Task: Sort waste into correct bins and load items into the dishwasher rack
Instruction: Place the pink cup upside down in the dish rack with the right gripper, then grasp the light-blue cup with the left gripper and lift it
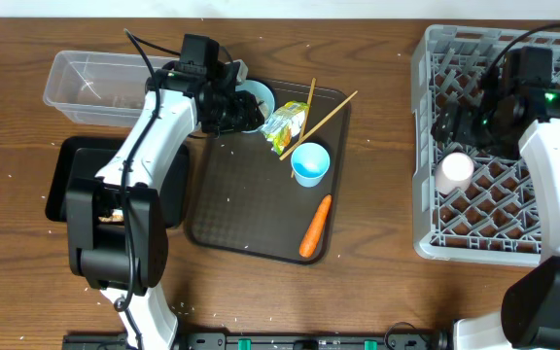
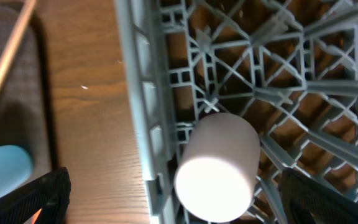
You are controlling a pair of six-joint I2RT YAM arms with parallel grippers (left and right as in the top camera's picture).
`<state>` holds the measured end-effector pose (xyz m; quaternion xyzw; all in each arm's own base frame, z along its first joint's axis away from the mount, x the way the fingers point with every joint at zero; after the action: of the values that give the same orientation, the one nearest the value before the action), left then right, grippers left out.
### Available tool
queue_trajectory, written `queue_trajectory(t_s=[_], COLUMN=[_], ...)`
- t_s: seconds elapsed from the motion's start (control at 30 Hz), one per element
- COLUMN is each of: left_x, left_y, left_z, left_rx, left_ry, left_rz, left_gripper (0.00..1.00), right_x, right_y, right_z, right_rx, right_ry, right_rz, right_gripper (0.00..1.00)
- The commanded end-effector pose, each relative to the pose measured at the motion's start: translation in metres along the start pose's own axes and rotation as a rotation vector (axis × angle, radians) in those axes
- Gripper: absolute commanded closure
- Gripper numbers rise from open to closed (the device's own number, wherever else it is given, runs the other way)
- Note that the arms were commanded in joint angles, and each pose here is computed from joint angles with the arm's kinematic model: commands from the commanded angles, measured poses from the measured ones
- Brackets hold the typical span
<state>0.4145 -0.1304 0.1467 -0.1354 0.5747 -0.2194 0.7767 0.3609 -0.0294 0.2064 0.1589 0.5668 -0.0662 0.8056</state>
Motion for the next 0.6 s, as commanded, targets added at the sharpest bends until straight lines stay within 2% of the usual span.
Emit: queue_trajectory(t_s=[0.0, 0.1, 0.27, 0.37, 0.57], left_x=[0.004, 0.013, 0.030, 0.036, 0.046], left_y=[-0.015, -0.034, -0.058, -0.071, -0.077], left_z=[-0.008, -0.019, -0.034, -0.040, -0.046], left_rx=[0.128, 0.249, 0.370, 0.421, 0.452], left_ry=[0.027, 0.071, 0.109, 0.112, 0.132], left_rz=[-0.010, -0.015, 0.119, 0.154, 0.174], left_gripper=[0.51, 0.48, 0.43, 0.38, 0.38], right_x=[-0.021, -0.029, -0.028, -0.028, -0.028], right_y=[0.008, 0.009, 0.008, 0.007, 0.007], right_z=[0.014, 0.016, 0.010, 0.007, 0.003], right_rx=[0.001, -0.017, -0.013, -0.011, -0.011], right_ry=[-0.046, -0.046, -0.017, -0.003, 0.018], right_rz=[0.045, 0.045, 0.038, 0.035, 0.031], right_gripper=[0.01, 0.01, 0.01, 0.01, 0.01])
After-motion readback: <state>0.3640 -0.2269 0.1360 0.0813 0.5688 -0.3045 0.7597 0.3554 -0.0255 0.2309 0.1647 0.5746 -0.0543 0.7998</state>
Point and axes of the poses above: each gripper's point midway between its finger pads, its own x axis out along the fingers, its own y axis along the line the jaws close on, z = x × y, the point moved 5 cm from there along -x, back along the fingers, and after that the axes turned 4 degrees about x, right-handed, at the moved point
